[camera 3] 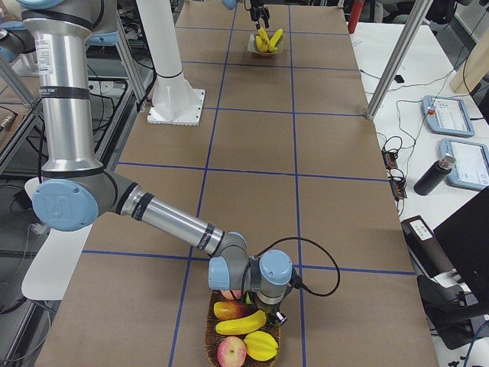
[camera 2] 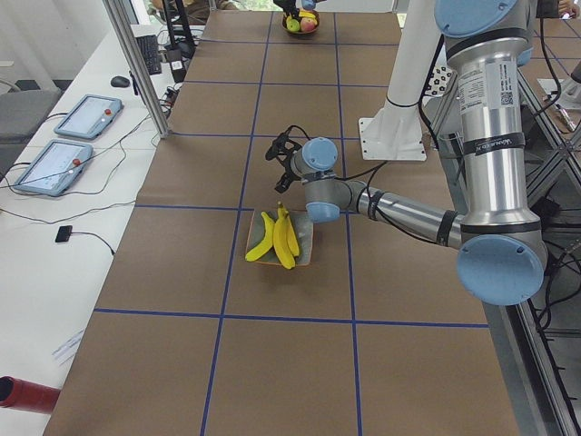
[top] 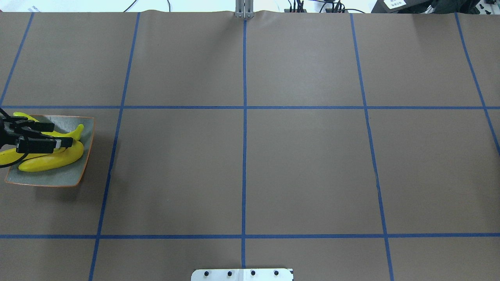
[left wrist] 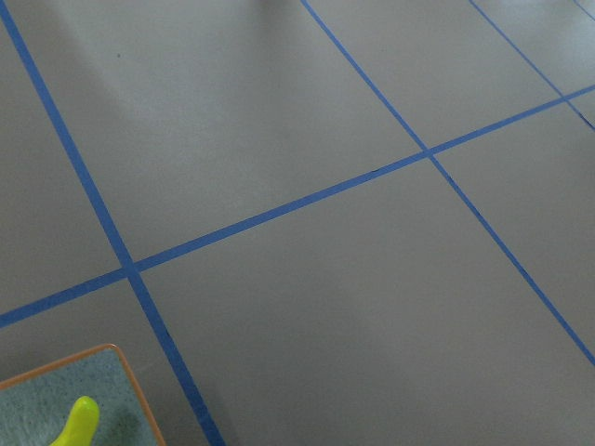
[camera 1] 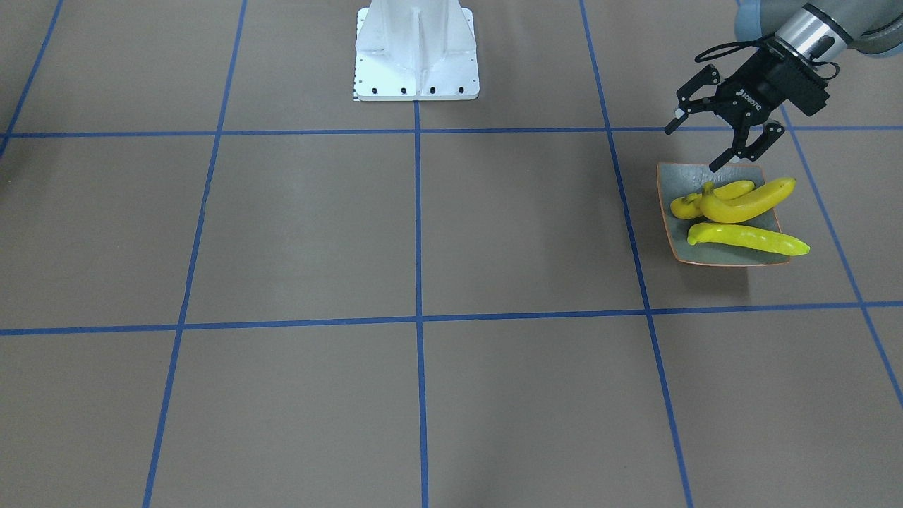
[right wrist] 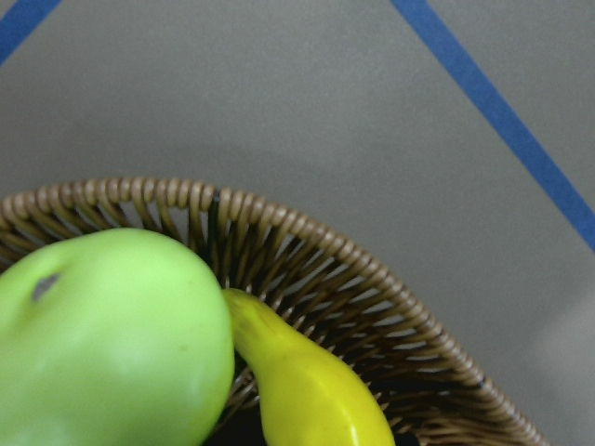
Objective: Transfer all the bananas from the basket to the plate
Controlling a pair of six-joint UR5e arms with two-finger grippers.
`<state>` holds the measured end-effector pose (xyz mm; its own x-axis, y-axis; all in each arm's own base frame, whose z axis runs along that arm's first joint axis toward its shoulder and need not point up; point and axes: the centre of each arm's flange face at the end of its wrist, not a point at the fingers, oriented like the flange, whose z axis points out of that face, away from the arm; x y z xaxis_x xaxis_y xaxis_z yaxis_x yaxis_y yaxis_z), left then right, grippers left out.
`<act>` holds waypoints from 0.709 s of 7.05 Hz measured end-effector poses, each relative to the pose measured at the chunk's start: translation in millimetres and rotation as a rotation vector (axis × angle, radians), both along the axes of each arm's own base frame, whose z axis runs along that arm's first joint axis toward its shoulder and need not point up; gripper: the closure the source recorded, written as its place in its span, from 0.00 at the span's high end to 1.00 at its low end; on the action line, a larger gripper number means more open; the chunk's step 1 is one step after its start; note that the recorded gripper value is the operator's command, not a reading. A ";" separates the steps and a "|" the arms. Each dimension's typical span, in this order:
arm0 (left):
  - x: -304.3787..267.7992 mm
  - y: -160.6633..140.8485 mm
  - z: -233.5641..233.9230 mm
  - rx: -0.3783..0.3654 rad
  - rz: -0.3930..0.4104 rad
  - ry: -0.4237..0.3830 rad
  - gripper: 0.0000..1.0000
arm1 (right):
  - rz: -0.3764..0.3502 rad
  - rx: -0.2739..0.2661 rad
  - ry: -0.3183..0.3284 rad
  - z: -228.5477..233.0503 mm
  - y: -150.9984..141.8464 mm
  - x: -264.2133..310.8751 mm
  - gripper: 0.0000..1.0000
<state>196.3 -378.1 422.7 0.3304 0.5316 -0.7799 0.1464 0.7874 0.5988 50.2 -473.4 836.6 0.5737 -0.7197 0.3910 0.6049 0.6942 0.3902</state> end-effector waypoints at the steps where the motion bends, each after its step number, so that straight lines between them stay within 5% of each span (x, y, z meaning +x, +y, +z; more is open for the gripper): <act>1: 0.0 0.0 0.3 -0.001 0.000 0.000 1.00 | 0.015 0.012 -0.002 -7.7 -1.8 7.8 0.00; 5: 0.5 -0.3 4.2 -0.013 0.003 -0.003 1.00 | 0.092 0.013 0.027 -82.4 -24.4 79.8 0.00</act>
